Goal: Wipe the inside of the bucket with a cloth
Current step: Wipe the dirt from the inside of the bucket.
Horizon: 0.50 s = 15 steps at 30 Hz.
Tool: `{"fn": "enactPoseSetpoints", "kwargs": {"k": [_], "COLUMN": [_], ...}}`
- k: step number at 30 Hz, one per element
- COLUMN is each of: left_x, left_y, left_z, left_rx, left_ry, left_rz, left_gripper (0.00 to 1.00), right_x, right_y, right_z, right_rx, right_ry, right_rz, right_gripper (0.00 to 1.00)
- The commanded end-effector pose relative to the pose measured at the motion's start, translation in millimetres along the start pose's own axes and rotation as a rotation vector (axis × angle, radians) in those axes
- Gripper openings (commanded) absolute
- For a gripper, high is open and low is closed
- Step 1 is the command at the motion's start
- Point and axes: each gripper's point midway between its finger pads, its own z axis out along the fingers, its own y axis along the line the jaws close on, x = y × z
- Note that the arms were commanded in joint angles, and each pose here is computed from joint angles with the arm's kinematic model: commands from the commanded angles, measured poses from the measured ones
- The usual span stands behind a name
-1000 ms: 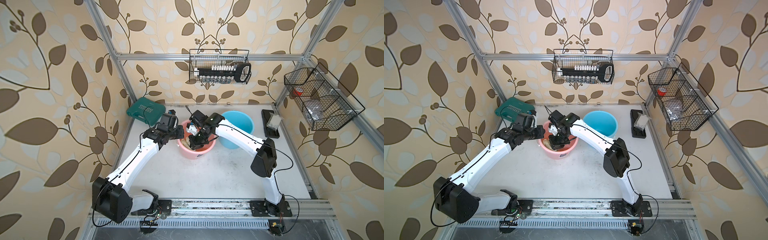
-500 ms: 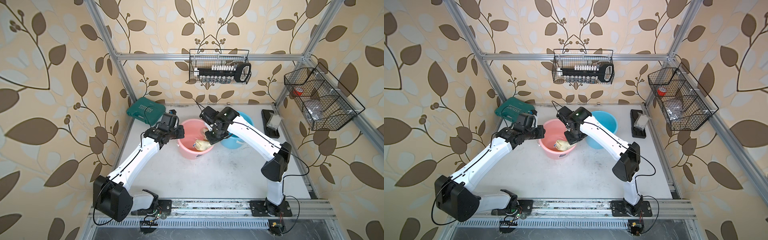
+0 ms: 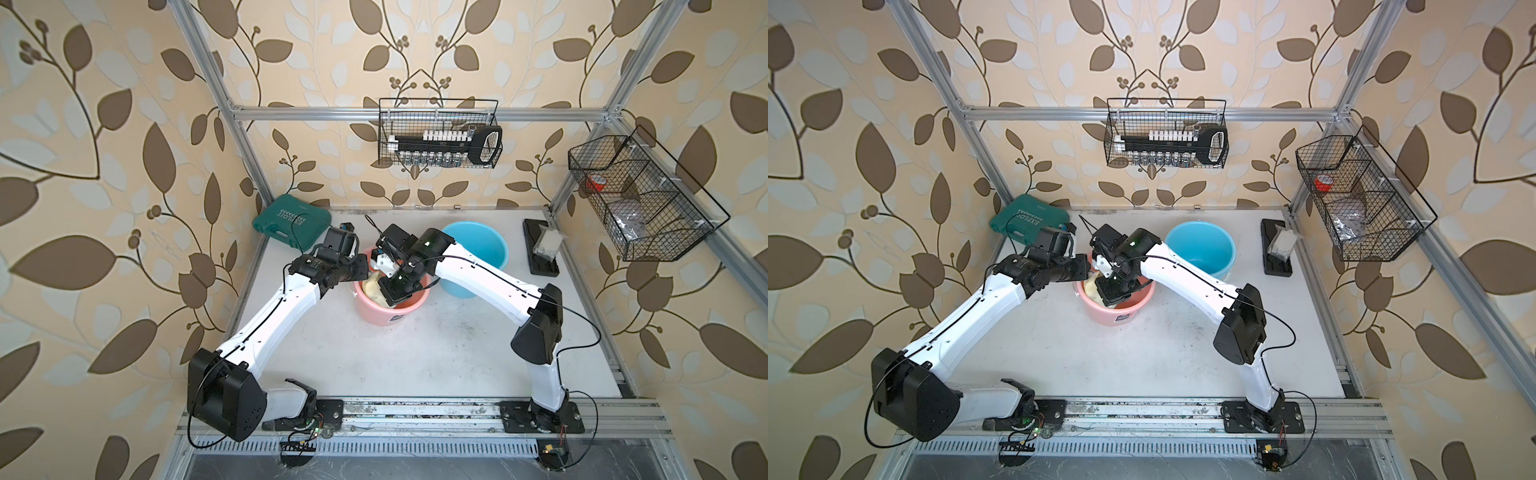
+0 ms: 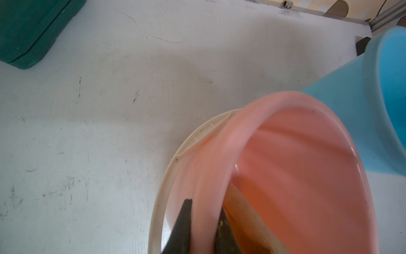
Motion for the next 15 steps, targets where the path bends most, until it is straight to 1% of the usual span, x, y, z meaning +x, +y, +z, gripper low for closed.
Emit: {"fn": "enactPoseSetpoints", "kwargs": {"k": [1,3,5,8,11,15], "left_x": [-45.7,-47.2,-49.3,-51.3,-53.9,-57.7], "left_y": [-14.0,-15.1,-15.7,-17.3,-17.9,-22.0], "left_z": [-17.8,-18.3,-18.7,-19.2,-19.2,-18.6], "left_rx": [0.042,0.047,0.049,0.054,0.055,0.068], "left_ry": [-0.164,-0.167,-0.172,-0.172,-0.179,-0.175], "left_rz": [-0.039,-0.047,-0.057,-0.065,-0.068,-0.078], "left_gripper": [0.00,0.00,0.00,0.00,0.00,0.00], "right_x": [21.8,37.4,49.6,67.5,78.6,90.0], "right_y": [24.1,-1.3,-26.3,-53.0,-70.8,-88.7], "right_z": [-21.4,-23.6,-25.3,-28.5,-41.5,-60.1], "right_rx": [-0.112,-0.023,0.027,0.001,0.007,0.067], "right_ry": [0.027,0.054,0.062,0.058,0.022,-0.004], "right_rz": [0.013,0.037,0.070,0.136,0.168,0.195], "right_gripper": [0.00,0.00,0.00,0.00,0.00,0.00]}}
